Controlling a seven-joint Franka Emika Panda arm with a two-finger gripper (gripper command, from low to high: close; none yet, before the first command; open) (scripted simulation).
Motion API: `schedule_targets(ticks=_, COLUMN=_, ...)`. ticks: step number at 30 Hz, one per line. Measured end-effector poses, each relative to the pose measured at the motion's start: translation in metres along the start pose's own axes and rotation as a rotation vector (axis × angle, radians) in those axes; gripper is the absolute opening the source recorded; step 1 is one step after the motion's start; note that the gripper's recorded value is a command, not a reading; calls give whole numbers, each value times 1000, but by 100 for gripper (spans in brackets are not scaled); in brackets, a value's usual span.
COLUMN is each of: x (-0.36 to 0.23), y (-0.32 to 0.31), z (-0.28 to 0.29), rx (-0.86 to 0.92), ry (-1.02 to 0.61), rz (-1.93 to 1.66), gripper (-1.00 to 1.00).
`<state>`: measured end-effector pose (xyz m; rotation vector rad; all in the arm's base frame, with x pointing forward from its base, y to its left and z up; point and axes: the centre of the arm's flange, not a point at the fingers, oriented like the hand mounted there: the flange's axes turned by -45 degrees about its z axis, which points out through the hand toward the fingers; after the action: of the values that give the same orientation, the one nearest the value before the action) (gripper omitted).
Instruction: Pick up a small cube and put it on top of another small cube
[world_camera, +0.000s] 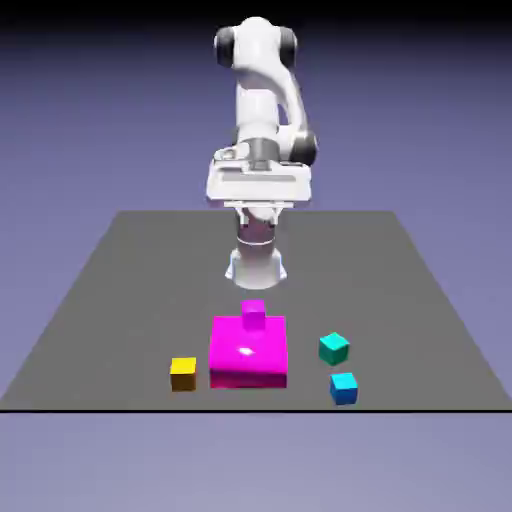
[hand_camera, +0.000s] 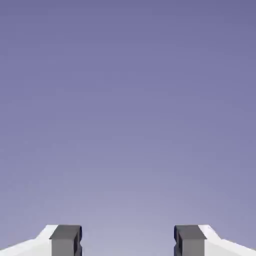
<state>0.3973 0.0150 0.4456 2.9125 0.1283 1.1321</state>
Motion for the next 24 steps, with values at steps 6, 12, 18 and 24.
schedule_targets(ticks=6, x=-21, y=-55, z=71, rx=57, ry=-273, rz=-144, gripper=0)
schedule_targets(ticks=12, x=-63, y=-114, z=132, rx=113, ry=-540, rz=-295, gripper=0)
schedule_targets(ticks=18, x=-122, y=-172, z=180, rx=165, ry=-801, rz=-449, gripper=0)
schedule_targets(ticks=24, x=-172, y=-196, z=215, rx=186, ry=-911, rz=-516, gripper=0)
